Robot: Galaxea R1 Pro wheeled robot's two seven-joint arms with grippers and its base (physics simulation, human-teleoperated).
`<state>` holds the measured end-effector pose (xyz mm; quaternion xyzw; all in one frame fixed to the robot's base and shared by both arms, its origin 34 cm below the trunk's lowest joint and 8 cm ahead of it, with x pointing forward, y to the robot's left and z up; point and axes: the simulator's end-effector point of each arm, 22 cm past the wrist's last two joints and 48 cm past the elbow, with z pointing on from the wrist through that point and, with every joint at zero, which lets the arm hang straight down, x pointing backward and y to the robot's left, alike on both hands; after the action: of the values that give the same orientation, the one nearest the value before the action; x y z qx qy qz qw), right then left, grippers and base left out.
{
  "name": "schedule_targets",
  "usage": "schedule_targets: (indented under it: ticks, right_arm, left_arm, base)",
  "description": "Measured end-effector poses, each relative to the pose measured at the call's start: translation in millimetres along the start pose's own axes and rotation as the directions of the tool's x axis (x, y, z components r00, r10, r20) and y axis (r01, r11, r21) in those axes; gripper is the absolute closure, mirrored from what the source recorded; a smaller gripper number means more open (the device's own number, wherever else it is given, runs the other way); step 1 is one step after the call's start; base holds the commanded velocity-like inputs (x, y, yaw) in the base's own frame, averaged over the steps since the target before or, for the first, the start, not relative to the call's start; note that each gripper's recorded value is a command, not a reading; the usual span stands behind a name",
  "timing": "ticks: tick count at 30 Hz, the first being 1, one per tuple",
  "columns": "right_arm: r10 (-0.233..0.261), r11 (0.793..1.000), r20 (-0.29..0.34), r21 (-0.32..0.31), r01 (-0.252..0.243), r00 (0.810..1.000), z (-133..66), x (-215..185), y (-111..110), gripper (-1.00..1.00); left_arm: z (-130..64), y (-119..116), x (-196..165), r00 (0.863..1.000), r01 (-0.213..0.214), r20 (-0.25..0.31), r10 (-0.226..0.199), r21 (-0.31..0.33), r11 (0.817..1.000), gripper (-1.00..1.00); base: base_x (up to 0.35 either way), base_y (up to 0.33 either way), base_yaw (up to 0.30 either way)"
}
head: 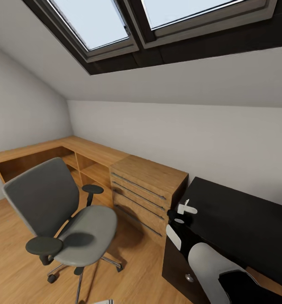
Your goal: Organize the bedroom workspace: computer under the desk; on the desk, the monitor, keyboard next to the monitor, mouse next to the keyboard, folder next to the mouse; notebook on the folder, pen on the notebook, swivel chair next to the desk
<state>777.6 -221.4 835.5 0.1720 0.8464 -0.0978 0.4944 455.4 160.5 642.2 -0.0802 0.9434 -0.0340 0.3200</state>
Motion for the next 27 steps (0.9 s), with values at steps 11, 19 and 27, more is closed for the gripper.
schedule_targets:
  ticks: [11, 19, 27]
  right_arm:
    - [-0.108, 0.992, 0.005, 0.063, 0.107, 0.994, 15.6, -7.8, -42.8, -1.00]
    - [-0.086, 0.996, -0.003, 0.032, 0.086, 0.996, 14.6, -11.0, -33.4, -1.00]
    - [-0.095, 0.995, 0.031, 0.028, 0.094, 0.995, 12.0, -18.0, -26.8, -1.00]
  left_arm:
    - [-0.1, -0.4, -1.6, 1.000, 0.005, 0.007, -0.005, 0.000, 1.000, -1.00]
    - [-2.0, -6.4, -8.5, 0.999, 0.033, 0.007, -0.033, -0.009, 0.999, -1.00]
    - [-5.2, -37.3, -2.0, 0.999, 0.042, 0.006, -0.042, 0.037, 0.998, -1.00]
  base:
    - [0.000, 0.000, 0.000]
    - [0.000, 0.000, 0.000]
    - [0.000, 0.000, 0.000]
